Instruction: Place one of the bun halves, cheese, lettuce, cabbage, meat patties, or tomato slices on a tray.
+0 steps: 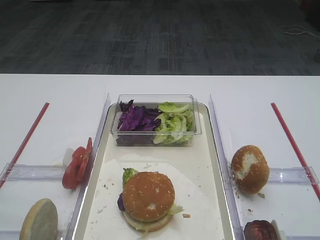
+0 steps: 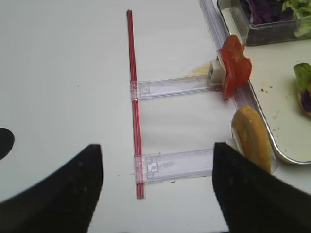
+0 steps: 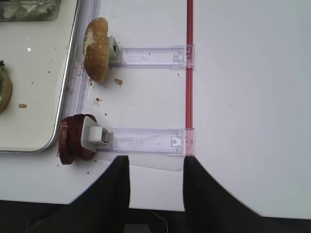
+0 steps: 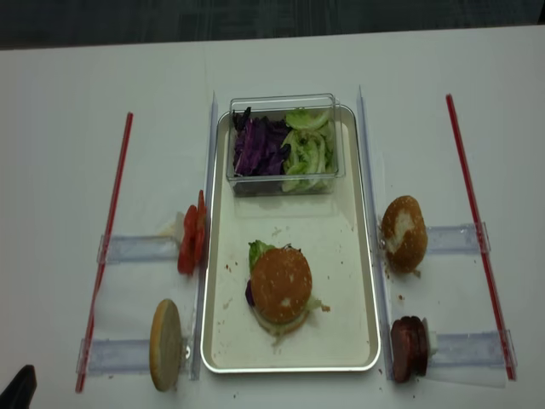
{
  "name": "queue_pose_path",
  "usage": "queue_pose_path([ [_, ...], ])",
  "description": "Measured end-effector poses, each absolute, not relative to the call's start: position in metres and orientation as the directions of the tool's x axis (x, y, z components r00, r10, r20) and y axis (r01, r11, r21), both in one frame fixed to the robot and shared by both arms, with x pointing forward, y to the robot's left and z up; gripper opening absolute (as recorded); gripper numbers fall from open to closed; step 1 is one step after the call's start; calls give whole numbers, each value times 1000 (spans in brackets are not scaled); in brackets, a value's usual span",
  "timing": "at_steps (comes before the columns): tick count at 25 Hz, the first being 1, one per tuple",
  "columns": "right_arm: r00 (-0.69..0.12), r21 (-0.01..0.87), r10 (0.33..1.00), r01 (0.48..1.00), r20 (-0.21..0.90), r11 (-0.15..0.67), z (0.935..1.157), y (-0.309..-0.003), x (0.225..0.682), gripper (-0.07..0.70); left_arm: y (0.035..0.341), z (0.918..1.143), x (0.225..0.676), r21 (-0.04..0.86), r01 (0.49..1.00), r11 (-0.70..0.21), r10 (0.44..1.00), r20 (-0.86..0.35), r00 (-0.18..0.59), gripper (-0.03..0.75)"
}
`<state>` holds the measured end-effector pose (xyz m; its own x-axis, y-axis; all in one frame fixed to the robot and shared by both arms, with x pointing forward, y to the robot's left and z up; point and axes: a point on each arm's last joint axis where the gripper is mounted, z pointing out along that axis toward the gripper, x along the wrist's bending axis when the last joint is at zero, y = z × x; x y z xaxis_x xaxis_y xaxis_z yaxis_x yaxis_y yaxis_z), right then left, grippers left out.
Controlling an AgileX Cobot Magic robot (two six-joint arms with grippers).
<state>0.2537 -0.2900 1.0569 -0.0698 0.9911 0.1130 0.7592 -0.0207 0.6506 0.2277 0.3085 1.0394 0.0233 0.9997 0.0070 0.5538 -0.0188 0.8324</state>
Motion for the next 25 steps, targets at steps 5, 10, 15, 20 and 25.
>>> queue_pose_path([
  [5,-77,665,991,747,106,-13,1044,-291,246,283,309,1039,228,832,554,-19,1000,7,23,481],
  [10,-91,702,991,712,95,-1,1042,-291,238,258,309,1039,228,832,554,-19,1000,7,23,481],
  [15,-106,746,991,666,76,14,1042,-293,229,243,309,1039,228,832,554,-19,1000,7,23,481],
  [20,-117,791,991,611,60,25,1041,-294,219,239,309,1039,228,832,554,-19,1000,7,23,481],
  [25,-115,795,992,606,56,26,1041,-294,218,237,308,1039,228,833,552,-19,1000,7,23,481],
])
